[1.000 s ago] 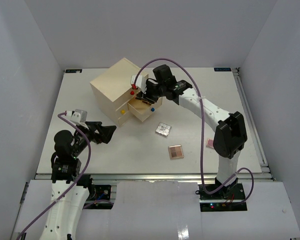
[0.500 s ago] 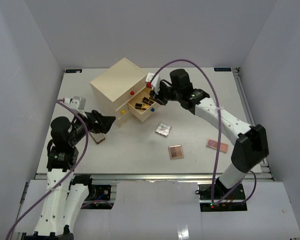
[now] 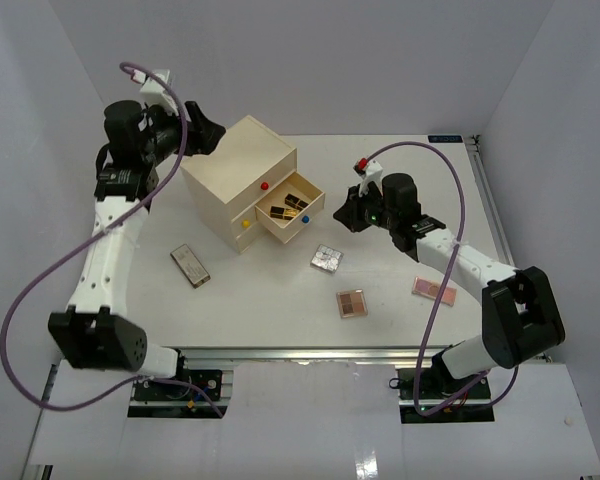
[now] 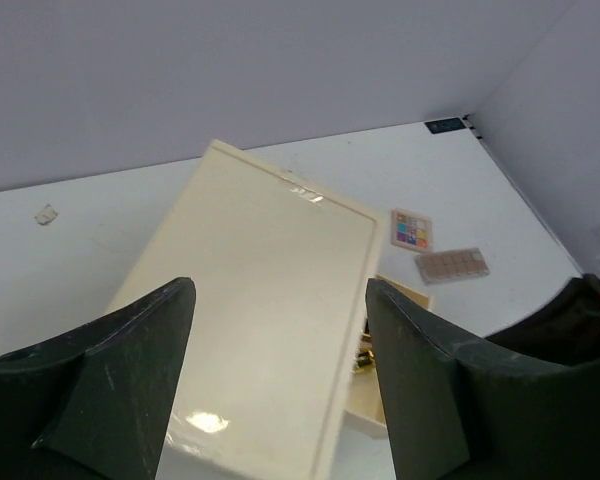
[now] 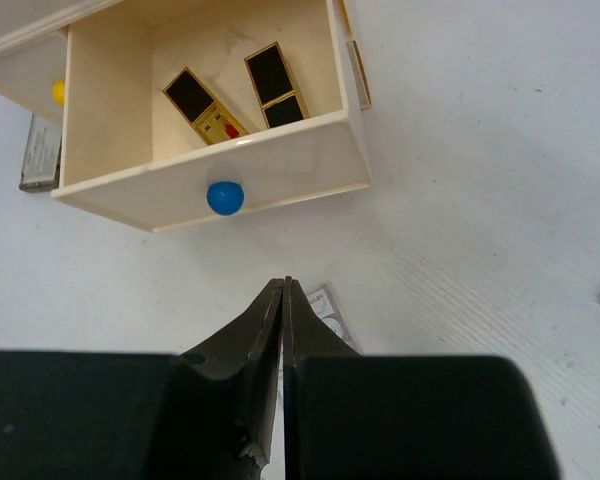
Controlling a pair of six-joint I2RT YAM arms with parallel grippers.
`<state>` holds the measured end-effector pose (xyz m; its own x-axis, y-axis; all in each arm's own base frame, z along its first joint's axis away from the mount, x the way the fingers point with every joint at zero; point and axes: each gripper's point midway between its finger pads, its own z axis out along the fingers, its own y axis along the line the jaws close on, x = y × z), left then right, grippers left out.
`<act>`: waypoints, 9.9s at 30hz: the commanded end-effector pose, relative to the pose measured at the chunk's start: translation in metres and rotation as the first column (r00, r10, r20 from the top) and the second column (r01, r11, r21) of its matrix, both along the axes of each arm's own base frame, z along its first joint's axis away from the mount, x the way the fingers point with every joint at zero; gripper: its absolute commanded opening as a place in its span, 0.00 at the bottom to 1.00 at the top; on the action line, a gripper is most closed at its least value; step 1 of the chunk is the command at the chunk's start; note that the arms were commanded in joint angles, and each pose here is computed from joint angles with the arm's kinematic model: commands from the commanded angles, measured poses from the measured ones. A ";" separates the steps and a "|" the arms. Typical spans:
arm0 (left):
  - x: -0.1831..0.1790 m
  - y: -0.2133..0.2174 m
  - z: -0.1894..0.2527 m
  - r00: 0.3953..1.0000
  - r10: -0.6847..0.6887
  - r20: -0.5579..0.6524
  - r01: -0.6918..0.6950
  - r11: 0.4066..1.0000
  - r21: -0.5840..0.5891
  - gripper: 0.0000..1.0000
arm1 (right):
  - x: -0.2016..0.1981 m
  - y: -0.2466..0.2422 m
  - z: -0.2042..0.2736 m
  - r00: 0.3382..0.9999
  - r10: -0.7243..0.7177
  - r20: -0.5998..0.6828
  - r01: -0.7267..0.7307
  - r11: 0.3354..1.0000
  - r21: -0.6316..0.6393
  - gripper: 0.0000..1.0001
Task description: Organize the makeup
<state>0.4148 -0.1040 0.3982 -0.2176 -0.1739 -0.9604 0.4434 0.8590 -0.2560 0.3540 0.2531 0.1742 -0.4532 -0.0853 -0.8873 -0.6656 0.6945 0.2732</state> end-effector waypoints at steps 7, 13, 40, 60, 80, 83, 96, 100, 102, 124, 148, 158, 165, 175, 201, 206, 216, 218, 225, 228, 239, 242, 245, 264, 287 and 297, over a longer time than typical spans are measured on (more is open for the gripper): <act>0.118 0.013 -0.053 0.996 0.045 -0.075 -0.029 0.980 0.196 0.79 | 0.011 0.026 -0.020 0.981 -0.055 -0.184 0.086 0.982 0.167 0.08; 0.136 -0.003 -0.098 0.987 -0.064 -0.148 0.093 0.976 0.196 0.74 | 0.008 0.053 -0.039 0.960 -0.069 -0.272 0.107 0.986 0.128 0.08; 0.069 -0.073 -0.225 0.866 -0.305 -0.396 0.386 0.911 0.143 0.71 | 0.104 0.169 -0.021 0.980 0.041 -0.195 0.009 0.969 0.249 0.08; 0.158 0.051 -0.020 0.971 0.237 -0.018 -0.236 0.971 0.044 0.96 | -0.020 0.068 0.023 0.859 0.502 0.101 -0.511 0.854 0.102 0.74; -0.141 0.012 -0.092 0.998 0.062 -0.016 -0.064 0.982 -0.178 0.96 | 0.044 0.120 -0.065 0.881 0.384 -0.275 -0.251 0.874 0.417 0.81; -0.161 0.008 -0.119 0.998 0.034 -0.053 -0.043 0.984 -0.174 0.96 | 0.053 0.129 -0.069 0.879 0.367 -0.305 -0.199 0.863 0.465 0.78; -0.172 0.010 -0.163 0.994 0.031 -0.101 -0.044 0.991 -0.124 0.96 | 0.072 0.162 -0.098 0.847 0.367 -0.383 -0.135 0.847 0.513 0.65; -0.173 0.009 -0.165 0.994 0.029 -0.101 -0.042 0.991 -0.128 0.96 | 0.071 0.167 -0.101 0.841 0.364 -0.401 -0.113 0.843 0.526 0.59; -0.174 0.010 -0.163 0.995 0.032 -0.093 -0.044 0.990 -0.130 0.96 | 0.068 0.169 -0.103 0.834 0.366 -0.412 -0.109 0.842 0.528 0.56; -0.180 0.011 -0.132 0.999 0.033 -0.012 -0.034 0.993 -0.115 0.95 | 0.076 0.171 -0.098 0.848 0.340 -0.407 -0.062 0.825 0.561 0.20; -0.030 -0.076 -0.090 0.991 0.006 -0.137 0.047 0.923 0.383 0.91 | 0.009 0.096 -0.107 0.839 0.300 -0.454 -0.052 0.875 0.481 0.18; -0.040 -0.077 -0.044 0.998 0.036 -0.058 -0.015 0.947 0.320 0.91 | 0.014 0.078 -0.091 0.866 0.332 -0.374 -0.151 0.886 0.438 0.70; -0.115 -0.051 -0.049 0.987 0.092 -0.135 -0.085 0.995 0.055 0.94 | -0.001 0.036 -0.063 0.902 0.315 -0.294 -0.260 0.942 0.211 0.77; -0.183 0.012 -0.133 0.869 0.342 -0.357 -0.394 0.915 -0.084 0.98 | -0.018 -0.026 -0.037 0.962 0.250 -0.110 -0.266 0.948 -0.176 0.83; -0.123 0.103 -0.354 0.256 0.606 -0.753 -0.640 0.691 0.337 0.96 | -0.039 -0.074 0.015 0.976 0.217 0.004 -0.217 0.976 -0.012 0.86; -0.112 0.111 -0.357 0.230 0.637 -0.736 -0.623 0.677 0.391 0.96 | -0.037 -0.076 0.010 0.977 0.212 -0.006 -0.212 0.977 -0.011 0.86; -0.109 0.121 -0.380 0.119 0.677 -0.726 -0.566 0.647 0.511 0.87 | -0.035 -0.080 0.006 0.980 0.199 -0.017 -0.199 0.980 -0.011 0.86; -0.110 0.118 -0.384 0.120 0.666 -0.736 -0.562 0.657 0.503 0.78 | -0.035 -0.081 0.005 0.980 0.197 -0.020 -0.197 0.980 -0.009 0.86; -0.111 0.116 -0.381 0.152 0.658 -0.737 -0.584 0.662 0.470 0.33 | -0.034 -0.084 0.006 0.981 0.193 -0.021 -0.193 0.981 0.002 0.86; -0.111 0.115 -0.373 0.181 0.652 -0.736 -0.599 0.666 0.444 0.21 | -0.034 -0.085 0.006 0.982 0.189 -0.025 -0.189 0.982 0.009 0.86; -0.127 0.075 -0.220 0.697 0.471 -0.541 -0.551 0.834 0.016 0.00 | -0.040 -0.087 0.006 0.967 0.254 0.015 -0.254 0.967 0.018 0.86; -0.142 0.042 -0.162 0.875 0.292 -0.387 -0.362 0.924 -0.123 0.00 | -0.044 -0.085 0.003 0.956 0.292 0.025 -0.293 0.956 0.015 0.86; -0.157 0.016 -0.117 0.959 0.137 -0.249 -0.187 0.964 -0.191 0.00 | -0.045 -0.086 -0.003 0.949 0.316 0.018 -0.316 0.949 0.002 0.85; -0.139 -0.144 -0.053 0.969 -0.233 -0.086 0.244 0.959 0.148 0.00 | -0.034 -0.110 -0.010 0.966 0.260 0.012 -0.260 0.966 -0.005 0.85; -0.007 -0.135 -0.242 0.966 0.219 -0.140 -0.001 0.543 0.840 0.41 | -0.039 -0.107 -0.006 0.962 0.274 0.006 -0.274 0.961 0.024 0.86; -0.006 -0.140 -0.240 0.967 0.208 -0.148 0.008 0.556 0.831 0.72 | -0.040 -0.107 -0.006 0.962 0.275 0.005 -0.275 0.961 0.022 0.86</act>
<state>0.4017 -0.2417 0.1287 -0.4878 0.6620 -0.5691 0.4093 0.7492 0.5207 0.3159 0.1442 0.1621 -0.4335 -0.1922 -0.8804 -0.8157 0.4990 0.2926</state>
